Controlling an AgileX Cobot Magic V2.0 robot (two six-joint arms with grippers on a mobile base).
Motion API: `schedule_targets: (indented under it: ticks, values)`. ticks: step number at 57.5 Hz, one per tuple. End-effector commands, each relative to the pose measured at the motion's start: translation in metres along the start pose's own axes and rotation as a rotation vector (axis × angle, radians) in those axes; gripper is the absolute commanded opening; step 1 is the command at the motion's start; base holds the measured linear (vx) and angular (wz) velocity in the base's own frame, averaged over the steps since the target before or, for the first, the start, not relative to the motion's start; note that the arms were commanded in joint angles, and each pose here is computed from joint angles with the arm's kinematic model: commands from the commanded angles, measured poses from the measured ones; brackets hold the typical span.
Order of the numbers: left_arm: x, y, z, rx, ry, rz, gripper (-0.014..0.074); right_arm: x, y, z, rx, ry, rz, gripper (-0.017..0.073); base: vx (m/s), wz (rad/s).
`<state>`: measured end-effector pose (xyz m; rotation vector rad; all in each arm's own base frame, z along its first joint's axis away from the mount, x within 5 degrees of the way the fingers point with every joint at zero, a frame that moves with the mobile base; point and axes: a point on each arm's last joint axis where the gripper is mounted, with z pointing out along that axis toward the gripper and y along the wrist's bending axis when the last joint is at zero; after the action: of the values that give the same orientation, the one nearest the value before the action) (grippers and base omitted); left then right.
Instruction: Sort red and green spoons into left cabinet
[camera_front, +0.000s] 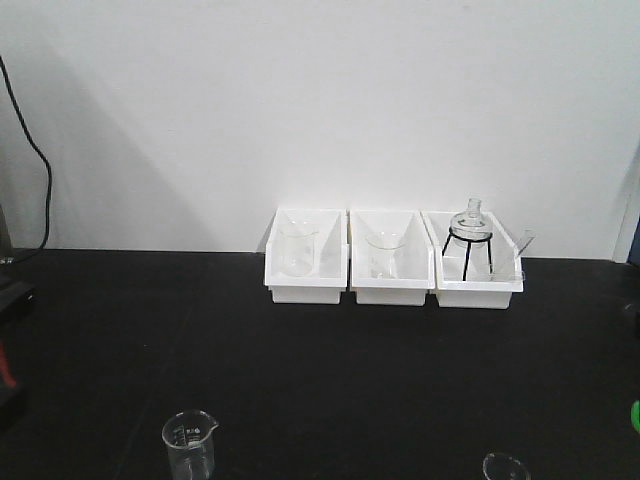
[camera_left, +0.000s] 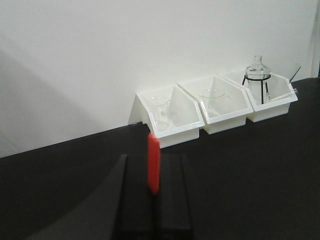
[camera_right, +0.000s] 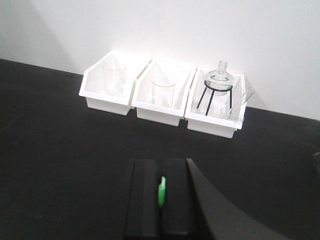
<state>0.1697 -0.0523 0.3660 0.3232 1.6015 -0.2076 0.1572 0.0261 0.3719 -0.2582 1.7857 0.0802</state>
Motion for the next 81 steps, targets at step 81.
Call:
schedule_targets:
  ticks: [81]
  values:
    - [0.014,-0.003,-0.062,-0.034,-0.142,-0.043,-0.0001,0.010,0.007,-0.070,0.018,-0.194,-0.008,-0.0004,0.00,0.00]
